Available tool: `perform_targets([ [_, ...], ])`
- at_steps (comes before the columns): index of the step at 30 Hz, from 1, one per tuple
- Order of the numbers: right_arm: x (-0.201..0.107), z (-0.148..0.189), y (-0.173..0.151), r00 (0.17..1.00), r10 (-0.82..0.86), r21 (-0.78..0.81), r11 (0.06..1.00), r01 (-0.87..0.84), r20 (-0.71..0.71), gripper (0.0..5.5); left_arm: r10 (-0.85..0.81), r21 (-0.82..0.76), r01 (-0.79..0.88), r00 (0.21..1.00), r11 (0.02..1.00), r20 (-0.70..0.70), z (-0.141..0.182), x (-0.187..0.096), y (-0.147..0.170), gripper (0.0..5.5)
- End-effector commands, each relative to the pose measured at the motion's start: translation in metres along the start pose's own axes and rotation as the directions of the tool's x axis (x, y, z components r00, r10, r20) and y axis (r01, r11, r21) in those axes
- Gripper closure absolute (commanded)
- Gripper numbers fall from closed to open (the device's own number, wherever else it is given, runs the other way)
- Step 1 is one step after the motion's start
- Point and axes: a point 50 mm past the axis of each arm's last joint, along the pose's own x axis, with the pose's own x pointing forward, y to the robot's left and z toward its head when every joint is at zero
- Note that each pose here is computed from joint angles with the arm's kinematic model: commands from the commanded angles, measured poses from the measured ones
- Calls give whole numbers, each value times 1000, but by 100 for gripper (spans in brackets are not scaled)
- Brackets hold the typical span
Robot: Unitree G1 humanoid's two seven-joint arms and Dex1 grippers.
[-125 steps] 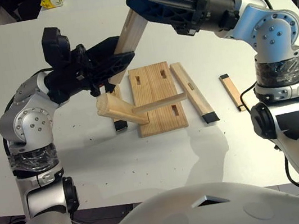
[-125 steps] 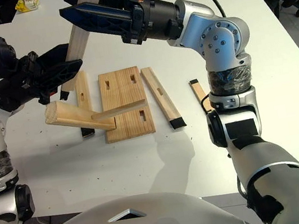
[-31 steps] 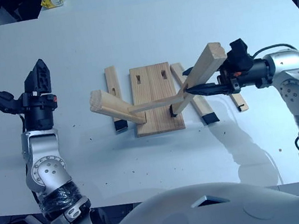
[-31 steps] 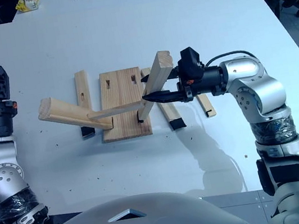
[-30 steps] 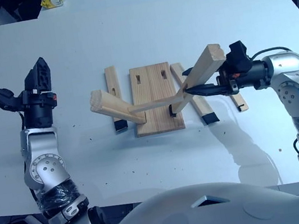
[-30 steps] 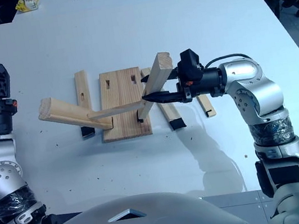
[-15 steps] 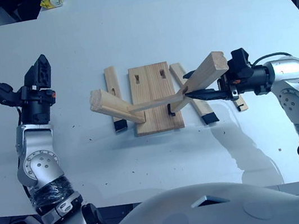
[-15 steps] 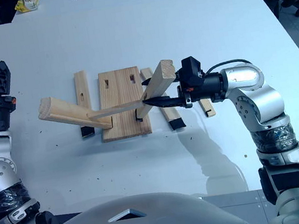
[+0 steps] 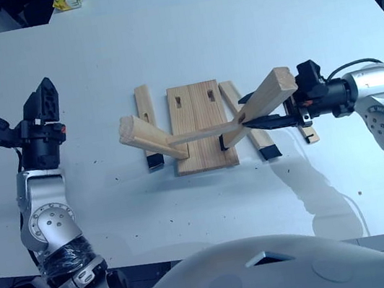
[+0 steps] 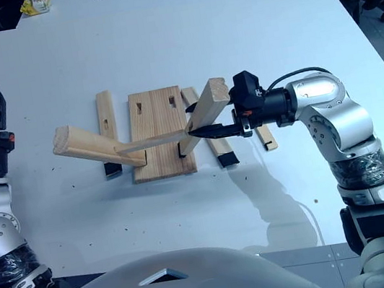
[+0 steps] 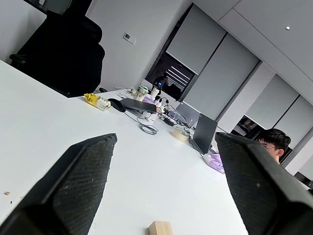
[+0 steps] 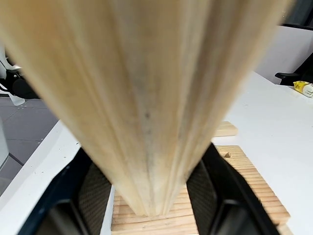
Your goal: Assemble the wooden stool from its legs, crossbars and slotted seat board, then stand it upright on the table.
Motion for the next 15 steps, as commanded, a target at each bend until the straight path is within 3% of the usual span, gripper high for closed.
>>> perform_targets([
  [1, 9, 0, 4, 999, 39, -11, 999, -40, -15, 345, 9, 6, -9, 1000, 1000, 3, 0, -3, -1, 176],
  [15, 8, 5, 0, 998, 39, -45, 998, -41, -57, 345, 22, 4, -22, 1000, 1000, 12, -3, -11, -3, 176],
])
